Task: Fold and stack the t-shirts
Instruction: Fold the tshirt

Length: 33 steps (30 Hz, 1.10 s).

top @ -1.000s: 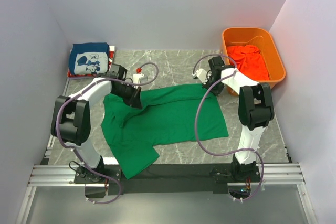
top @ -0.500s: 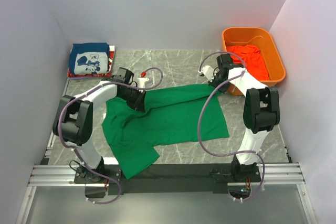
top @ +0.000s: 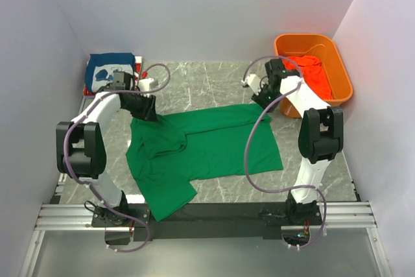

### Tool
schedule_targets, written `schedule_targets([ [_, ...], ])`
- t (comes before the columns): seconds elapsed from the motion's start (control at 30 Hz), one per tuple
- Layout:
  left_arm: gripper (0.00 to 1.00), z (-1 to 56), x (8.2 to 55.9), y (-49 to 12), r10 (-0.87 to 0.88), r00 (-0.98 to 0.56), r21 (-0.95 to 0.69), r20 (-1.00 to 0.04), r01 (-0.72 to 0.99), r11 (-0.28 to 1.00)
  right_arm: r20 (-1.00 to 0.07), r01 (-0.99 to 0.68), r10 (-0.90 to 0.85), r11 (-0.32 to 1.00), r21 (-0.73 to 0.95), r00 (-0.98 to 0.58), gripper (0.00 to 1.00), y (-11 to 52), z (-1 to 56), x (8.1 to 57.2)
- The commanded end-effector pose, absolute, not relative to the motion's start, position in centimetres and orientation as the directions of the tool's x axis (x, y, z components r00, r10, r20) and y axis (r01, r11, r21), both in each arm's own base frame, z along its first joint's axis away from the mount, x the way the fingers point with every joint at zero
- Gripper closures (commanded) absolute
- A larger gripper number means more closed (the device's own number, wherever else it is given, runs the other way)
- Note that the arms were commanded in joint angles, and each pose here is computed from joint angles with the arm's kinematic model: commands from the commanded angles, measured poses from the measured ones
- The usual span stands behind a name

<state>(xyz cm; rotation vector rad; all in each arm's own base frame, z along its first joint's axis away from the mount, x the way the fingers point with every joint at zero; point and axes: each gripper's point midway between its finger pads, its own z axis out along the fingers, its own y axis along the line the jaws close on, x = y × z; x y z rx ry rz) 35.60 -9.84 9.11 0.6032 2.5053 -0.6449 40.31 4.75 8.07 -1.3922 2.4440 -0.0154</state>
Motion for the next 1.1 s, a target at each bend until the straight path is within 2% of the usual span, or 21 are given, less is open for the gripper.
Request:
schedule_targets([
  [0.0, 0.53, 9.7, 38.9, -7.3, 0.303, -0.759, -0.199, -0.577, 0.49, 0.849, -0.349, -0.808, -0.796, 0.569, -0.15, -0.495, 0.62, 7.7, 9.9, 41.9],
  [0.17, 0.57, 7.2, 39.9, -6.3, 0.271, -0.815, -0.231, -0.512, 0.435, 0.87, -0.334, -0.794, -0.781, 0.593, -0.134, -0.527, 0.68, 10.3, 8.0, 43.5],
  [0.3, 0.59, 4.7, 40.0, -4.6, 0.274, -0.85, -0.178, -0.45, 0.386, 0.905, -0.258, -0.79, -0.784, 0.604, -0.105, -0.565, 0.76, 10.5, 5.1, 43.2],
  [0.4, 0.6, 2.7, 40.1, -2.1, 0.24, -0.886, -0.155, -0.397, 0.323, 0.934, -0.212, -0.786, -0.787, 0.608, -0.112, -0.579, 0.77, 9.9, 3.9, 43.0],
  [0.57, 0.6, 1.8, 43.5, 0.9, 0.245, -0.882, -0.066, -0.403, 0.295, 0.953, -0.155, -0.742, -0.768, 0.641, -0.195, -0.622, 0.75, 8.3, 2.2, 44.3],
  [0.6, 0.6, 2.7, 45.3, 1.1, 0.246, -0.867, -0.053, -0.433, 0.297, 0.953, -0.156, -0.727, -0.756, 0.654, -0.21, -0.636, 0.73, 8.3, 2.1, 44.8],
  [0.67, 0.6, 1.7, 46.7, 1.2, 0.246, -0.874, -0.057, -0.42, 0.296, 0.953, -0.164, -0.704, -0.743, 0.669, -0.24, -0.649, 0.73, 8.3, 1.9, 46.4],
  [0.8, 0.58, 3.4, 51.3, 0.9, 0.245, -0.834, -0.058, -0.494, 0.313, 0.948, -0.22, -0.65, -0.714, 0.697, -0.302, -0.664, 0.67, 8.7, 2.9, 50.0],
  [0.93, 0.54, 4.7, 52.8, 0.6, 0.24, -0.814, -0.082, -0.53, 0.33, 0.941, -0.252, -0.657, -0.721, 0.693, -0.297, -0.646, 0.6, 9.7, 3.6, 51.8],
  [1.0, 0.53, 6.0, 52.4, 0.1, 0.244, -0.794, -0.118, -0.557, 0.367, 0.923, -0.269, -0.683, -0.729, 0.685, -0.255, -0.63, 0.52, 10.2, 4.8, 50.6],
  [1.07, 0.51, 8.9, 51.9, -0.4, 0.257, -0.75, -0.121, -0.609, 0.409, 0.905, -0.292, -0.69, -0.73, 0.682, -0.245, -0.618, 0.51, 10.4, 5.8, 49.6],
])
